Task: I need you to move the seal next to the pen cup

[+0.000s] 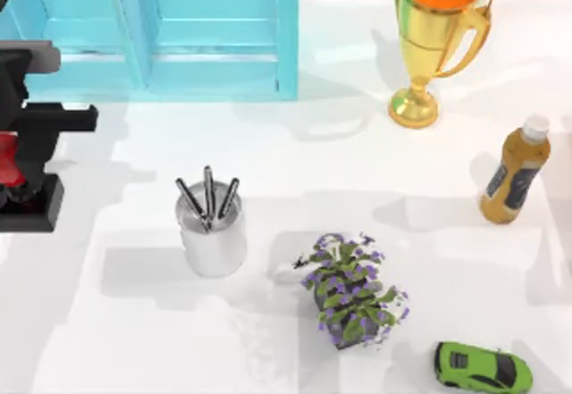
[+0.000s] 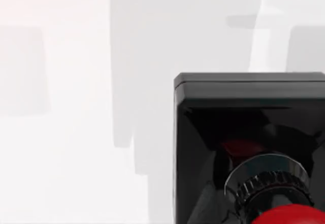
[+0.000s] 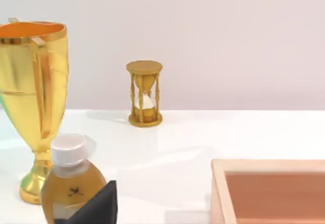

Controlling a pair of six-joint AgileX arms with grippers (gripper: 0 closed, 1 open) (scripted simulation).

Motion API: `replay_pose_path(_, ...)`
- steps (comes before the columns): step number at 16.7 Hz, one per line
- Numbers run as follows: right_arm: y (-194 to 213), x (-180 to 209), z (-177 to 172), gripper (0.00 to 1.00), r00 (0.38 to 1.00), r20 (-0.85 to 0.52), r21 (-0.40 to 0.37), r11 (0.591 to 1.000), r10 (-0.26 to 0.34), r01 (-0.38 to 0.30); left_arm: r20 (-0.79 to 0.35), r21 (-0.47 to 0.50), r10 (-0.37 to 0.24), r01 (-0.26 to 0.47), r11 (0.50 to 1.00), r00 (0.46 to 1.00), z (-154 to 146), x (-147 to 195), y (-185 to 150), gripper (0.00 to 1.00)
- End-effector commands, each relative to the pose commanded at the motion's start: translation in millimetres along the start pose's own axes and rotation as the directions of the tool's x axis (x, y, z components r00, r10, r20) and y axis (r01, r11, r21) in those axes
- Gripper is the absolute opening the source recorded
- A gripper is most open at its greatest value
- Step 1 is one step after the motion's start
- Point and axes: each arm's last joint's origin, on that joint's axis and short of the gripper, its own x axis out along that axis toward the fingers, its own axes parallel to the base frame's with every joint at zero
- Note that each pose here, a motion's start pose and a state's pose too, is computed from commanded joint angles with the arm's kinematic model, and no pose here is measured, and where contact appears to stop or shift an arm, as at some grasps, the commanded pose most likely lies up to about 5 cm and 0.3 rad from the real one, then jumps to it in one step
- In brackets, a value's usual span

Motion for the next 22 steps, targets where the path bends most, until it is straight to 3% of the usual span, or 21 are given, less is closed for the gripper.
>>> replay_pose_path(5, 0.0, 0.0, 0.0, 1.00, 1.000, 0.000, 0.000, 1.000, 0.000, 0.000, 0.036, -0.003, -0.001, 0.001, 1.000, 0.999, -14.9, -39.7, -33.2, 0.00)
replay_pose_path(10, 0.0, 0.0, 0.0, 1.00, 1.000, 0.000, 0.000, 1.000, 0.000, 0.000, 0.036, -0.005, -0.002, 0.002, 1.000, 0.999, -9.4, -36.1, -36.5, 0.00)
replay_pose_path(16, 0.0, 0.0, 0.0, 1.00, 1.000, 0.000, 0.000, 1.000, 0.000, 0.000, 0.034, -0.005, -0.001, 0.001, 1.000, 0.999, 26.1, -8.1, -77.4, 0.00)
replay_pose_path(22, 0.0, 0.0, 0.0, 1.00, 1.000, 0.000, 0.000, 1.000, 0.000, 0.000, 0.035, -0.007, -0.001, 0.001, 1.000, 0.999, 27.1, -4.8, -77.8, 0.00)
